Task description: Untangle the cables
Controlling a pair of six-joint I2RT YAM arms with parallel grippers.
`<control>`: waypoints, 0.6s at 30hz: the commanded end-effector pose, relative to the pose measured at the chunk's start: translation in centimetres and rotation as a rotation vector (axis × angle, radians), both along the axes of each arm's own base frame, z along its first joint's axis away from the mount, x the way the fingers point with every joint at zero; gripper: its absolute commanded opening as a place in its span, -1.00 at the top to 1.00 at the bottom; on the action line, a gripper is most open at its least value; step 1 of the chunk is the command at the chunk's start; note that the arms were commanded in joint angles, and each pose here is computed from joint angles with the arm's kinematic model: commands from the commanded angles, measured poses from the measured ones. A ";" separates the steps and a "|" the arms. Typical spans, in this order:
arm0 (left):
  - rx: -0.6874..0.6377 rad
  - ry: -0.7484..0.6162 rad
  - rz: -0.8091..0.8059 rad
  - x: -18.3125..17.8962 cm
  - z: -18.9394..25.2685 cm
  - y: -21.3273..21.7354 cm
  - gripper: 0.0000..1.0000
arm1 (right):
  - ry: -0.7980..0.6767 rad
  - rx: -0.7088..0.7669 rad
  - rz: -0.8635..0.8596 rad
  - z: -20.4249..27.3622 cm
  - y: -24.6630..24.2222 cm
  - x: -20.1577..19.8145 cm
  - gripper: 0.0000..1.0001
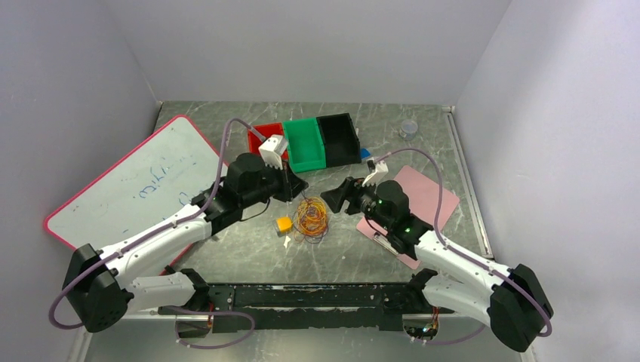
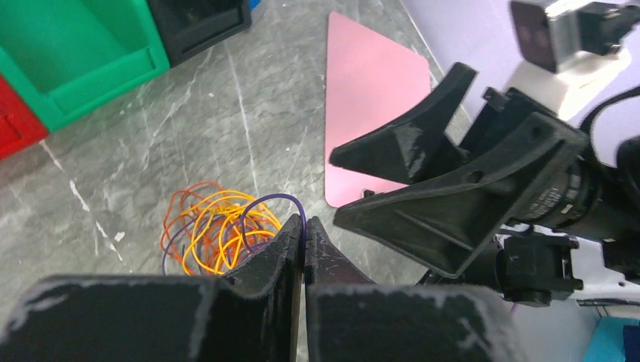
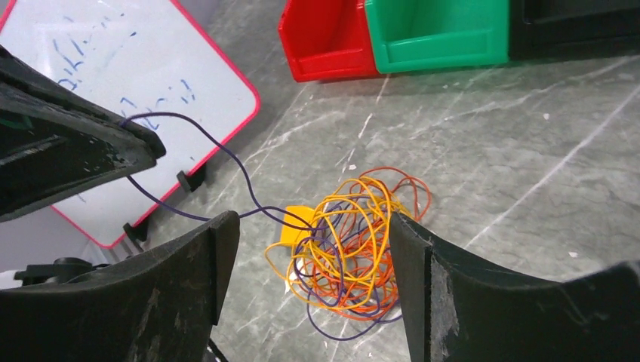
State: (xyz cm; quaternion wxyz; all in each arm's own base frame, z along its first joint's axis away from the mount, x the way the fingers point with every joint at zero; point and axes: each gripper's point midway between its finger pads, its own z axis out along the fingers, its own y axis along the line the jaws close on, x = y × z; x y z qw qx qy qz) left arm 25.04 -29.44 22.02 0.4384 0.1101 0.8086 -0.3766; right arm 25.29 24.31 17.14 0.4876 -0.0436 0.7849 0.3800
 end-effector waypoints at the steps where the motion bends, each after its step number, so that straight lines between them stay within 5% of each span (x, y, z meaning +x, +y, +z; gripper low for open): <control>1: -0.044 -0.106 -0.125 -1.0 4.0 -1.4 0.86 | -0.069 0.041 0.068 1.9 1.5 0.1 -0.53; 18: -0.021 -0.188 -0.267 -2.5 7.0 -3.9 0.86 | -0.161 0.127 0.299 4.3 5.4 -1.1 -0.54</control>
